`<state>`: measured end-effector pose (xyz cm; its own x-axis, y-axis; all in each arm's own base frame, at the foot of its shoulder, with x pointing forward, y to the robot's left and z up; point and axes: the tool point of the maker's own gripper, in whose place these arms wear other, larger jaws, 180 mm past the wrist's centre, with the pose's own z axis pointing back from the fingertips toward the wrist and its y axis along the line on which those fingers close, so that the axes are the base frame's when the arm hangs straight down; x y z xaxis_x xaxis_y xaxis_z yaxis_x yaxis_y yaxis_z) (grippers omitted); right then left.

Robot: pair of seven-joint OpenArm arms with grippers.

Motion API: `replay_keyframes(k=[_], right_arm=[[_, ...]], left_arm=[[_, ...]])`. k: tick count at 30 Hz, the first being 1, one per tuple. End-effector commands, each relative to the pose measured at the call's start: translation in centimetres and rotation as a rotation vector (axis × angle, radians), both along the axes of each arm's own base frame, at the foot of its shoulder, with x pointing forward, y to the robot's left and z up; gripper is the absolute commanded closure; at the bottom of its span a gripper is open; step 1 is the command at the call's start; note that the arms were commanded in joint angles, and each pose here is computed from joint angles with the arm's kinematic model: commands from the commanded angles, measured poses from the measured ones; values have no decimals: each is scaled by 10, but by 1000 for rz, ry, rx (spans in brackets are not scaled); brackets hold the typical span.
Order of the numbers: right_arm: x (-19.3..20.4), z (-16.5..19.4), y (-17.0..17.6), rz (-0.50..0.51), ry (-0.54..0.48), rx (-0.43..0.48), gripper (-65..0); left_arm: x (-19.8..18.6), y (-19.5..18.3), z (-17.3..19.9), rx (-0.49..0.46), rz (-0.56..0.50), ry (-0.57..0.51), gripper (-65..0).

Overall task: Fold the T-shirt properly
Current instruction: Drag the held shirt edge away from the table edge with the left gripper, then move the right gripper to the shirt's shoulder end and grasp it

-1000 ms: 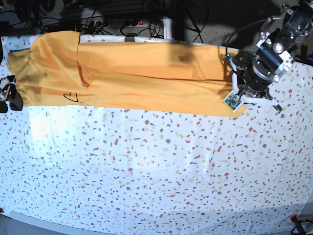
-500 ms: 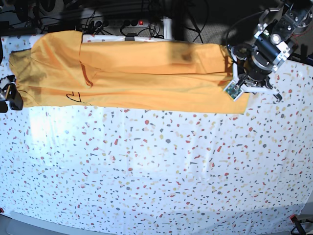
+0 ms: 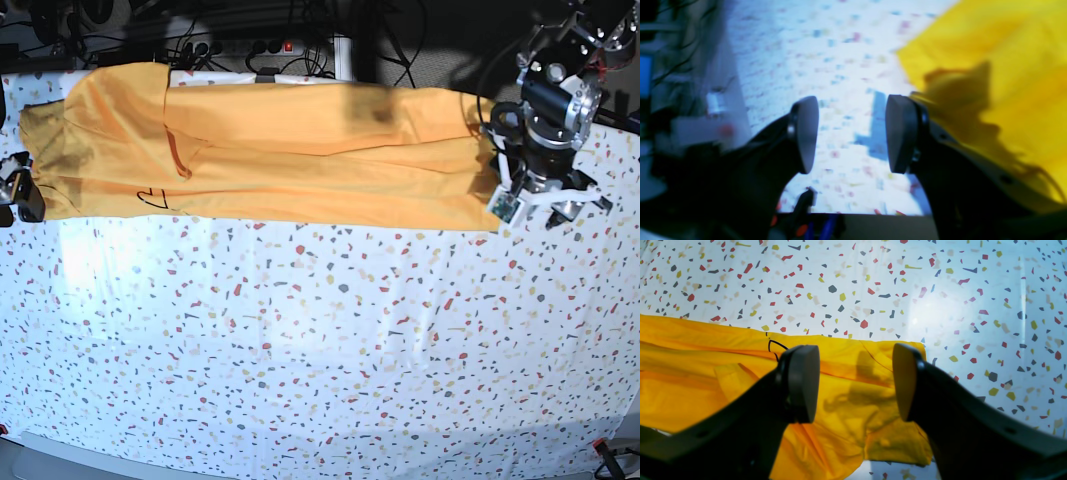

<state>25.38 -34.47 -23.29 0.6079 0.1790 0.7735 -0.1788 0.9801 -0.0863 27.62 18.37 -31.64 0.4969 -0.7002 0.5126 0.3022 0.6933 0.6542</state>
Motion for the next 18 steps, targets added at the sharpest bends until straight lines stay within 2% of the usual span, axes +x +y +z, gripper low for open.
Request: replay_keyframes(k=[1, 4, 10, 15, 18], right_arm=[[6, 17, -2, 15, -50, -19, -347], [5, 13, 1, 10, -50, -2, -347], [-1, -10, 15, -24, -43, 86, -347], [-8, -30, 9, -81, 6, 44, -347], [-9, -47, 11, -76, 59, 50, -347]], left_arm=[[10, 4, 18, 11, 4, -82, -314], [11, -2, 19, -29, 8, -102, -314], [7, -43, 6, -203, 21, -58, -314], [0, -80, -4, -347, -17, 11, -314], [0, -87, -10, -370, -24, 15, -314]])
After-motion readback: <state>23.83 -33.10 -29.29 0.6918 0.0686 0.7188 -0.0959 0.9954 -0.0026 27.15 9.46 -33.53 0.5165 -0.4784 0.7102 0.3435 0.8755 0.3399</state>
